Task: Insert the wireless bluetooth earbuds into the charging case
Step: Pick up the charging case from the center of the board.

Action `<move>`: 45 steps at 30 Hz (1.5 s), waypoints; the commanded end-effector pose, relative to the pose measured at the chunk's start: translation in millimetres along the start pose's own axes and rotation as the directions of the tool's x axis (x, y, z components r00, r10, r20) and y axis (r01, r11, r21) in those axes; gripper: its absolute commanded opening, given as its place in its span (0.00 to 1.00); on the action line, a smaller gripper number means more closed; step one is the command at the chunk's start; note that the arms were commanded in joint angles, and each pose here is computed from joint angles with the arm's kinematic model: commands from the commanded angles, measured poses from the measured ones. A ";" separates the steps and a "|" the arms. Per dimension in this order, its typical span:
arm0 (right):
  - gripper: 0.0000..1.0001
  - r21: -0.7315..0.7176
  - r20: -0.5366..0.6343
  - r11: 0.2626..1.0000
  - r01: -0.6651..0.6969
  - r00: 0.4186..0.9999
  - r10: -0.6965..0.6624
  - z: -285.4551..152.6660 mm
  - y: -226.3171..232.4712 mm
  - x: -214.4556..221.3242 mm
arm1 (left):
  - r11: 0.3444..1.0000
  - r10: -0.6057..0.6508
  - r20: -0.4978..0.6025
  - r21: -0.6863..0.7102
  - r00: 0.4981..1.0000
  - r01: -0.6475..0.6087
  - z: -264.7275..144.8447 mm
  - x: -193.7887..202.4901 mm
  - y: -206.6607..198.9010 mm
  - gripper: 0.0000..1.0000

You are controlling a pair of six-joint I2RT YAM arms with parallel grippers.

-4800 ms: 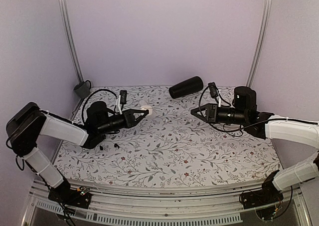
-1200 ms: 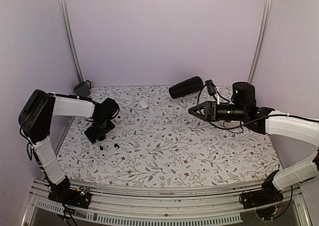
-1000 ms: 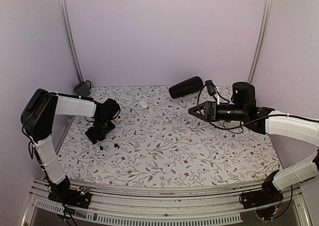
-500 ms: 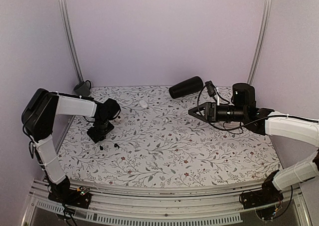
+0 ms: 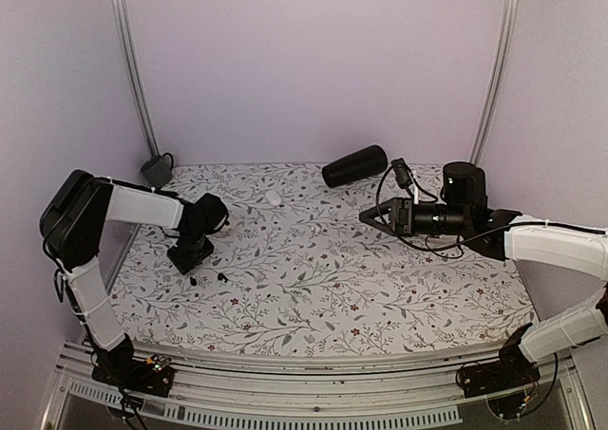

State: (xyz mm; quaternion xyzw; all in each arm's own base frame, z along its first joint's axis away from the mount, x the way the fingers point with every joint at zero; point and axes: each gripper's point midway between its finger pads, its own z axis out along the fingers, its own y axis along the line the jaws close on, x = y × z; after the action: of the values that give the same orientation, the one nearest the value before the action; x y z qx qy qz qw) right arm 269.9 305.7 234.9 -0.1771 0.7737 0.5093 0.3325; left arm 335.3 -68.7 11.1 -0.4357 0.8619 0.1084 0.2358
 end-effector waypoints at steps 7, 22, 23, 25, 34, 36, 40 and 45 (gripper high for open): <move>0.52 0.019 0.024 1.000 -0.016 1.000 0.016 -3.6 -4.6 4.5 | 0.958 0.113 0.048 0.261 0.992 -0.122 -30.2 -6.1 -36.6 0.27; 0.52 0.068 0.004 0.996 -0.050 0.999 0.049 20.0 -11.8 9.6 | 0.182 0.319 0.302 0.911 0.898 -0.371 -192.6 35.2 -126.7 0.18; 0.53 0.064 0.002 0.997 -0.051 0.999 0.051 23.7 -8.6 9.3 | 0.084 0.316 0.337 0.921 0.887 -0.379 -208.6 42.9 -128.8 0.17; 0.52 0.050 -0.003 0.997 -0.058 0.998 0.058 30.6 -1.3 10.2 | -0.047 0.302 0.398 0.914 0.866 -0.404 -230.8 57.7 -130.8 0.17; 0.51 0.050 0.015 0.990 -0.129 0.992 0.128 48.9 13.4 12.2 | -0.384 0.252 0.636 0.758 0.729 -0.528 -291.3 128.5 -133.3 0.16; 0.51 0.059 0.022 0.986 -0.153 0.988 0.152 50.0 13.4 14.1 | -0.404 0.240 0.672 0.725 0.700 -0.558 -294.9 140.3 -133.7 0.16; 0.50 0.070 0.046 0.981 -0.182 0.983 0.179 51.1 16.0 13.8 | -0.405 0.226 0.746 0.657 0.627 -0.636 -298.2 161.4 -138.2 0.16; 0.49 0.104 0.030 0.976 -0.190 0.982 0.188 61.0 17.8 23.1 | -0.394 0.201 0.790 0.606 0.579 -0.690 -304.0 173.7 -143.4 0.16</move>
State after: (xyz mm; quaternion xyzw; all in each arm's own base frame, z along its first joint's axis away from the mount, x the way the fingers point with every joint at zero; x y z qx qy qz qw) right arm 258.2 359.5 208.0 -0.0954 0.8096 0.5019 0.2890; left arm 262.9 -383.7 174.4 0.3066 0.6991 -0.4215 0.4895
